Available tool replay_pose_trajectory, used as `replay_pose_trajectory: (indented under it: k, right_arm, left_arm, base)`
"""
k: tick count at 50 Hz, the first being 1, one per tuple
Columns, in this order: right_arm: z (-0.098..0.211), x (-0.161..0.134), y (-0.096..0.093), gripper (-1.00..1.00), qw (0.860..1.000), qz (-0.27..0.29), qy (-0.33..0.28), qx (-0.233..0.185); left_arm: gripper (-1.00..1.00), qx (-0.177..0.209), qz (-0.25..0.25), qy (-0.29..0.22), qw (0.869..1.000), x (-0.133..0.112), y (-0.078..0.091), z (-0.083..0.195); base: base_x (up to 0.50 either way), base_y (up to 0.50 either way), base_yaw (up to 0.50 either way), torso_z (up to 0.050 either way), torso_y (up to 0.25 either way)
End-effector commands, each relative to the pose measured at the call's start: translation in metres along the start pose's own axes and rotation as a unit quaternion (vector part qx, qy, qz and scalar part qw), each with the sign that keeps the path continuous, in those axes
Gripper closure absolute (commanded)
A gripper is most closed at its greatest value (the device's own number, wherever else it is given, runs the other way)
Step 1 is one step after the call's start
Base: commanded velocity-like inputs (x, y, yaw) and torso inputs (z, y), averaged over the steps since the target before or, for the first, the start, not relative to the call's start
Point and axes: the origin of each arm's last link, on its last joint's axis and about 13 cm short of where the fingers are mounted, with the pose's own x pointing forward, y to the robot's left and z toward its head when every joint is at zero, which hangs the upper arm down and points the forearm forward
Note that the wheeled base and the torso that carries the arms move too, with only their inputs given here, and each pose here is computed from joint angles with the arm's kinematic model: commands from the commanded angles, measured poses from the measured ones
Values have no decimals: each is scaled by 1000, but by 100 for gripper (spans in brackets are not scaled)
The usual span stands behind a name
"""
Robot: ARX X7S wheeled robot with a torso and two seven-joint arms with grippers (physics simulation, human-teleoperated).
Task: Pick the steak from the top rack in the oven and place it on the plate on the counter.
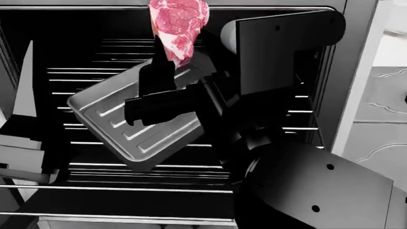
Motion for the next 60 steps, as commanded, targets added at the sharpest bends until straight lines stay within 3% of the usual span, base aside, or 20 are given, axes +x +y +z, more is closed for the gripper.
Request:
replay_pose_trajectory:
  k: [1, 17, 41, 60]
  right_arm:
    - [3, 1, -1, 100, 1000, -1, -12, -6]
    - [1, 0, 3, 100, 1000, 6, -7, -7]
    - [3, 1, 3, 100, 1000, 10, -11, -9]
    - [6, 1, 3, 100, 1000, 10, -15, -4]
  left_arm:
    - [-100, 0, 0, 0, 1000, 0, 0, 0]
    - [-100, -4, -4, -5, 1000, -2, 0, 1]
    - [-100, -2, -8, -7, 1000, -2, -1, 2]
    - [-100, -2, -8, -8, 1000, -3, -2, 2]
  base:
    - [-286, -500, 0, 0, 0]
    - [-104, -500, 0, 0, 0]
    - [251, -500, 0, 0, 0]
    - [0, -500, 0, 0, 1]
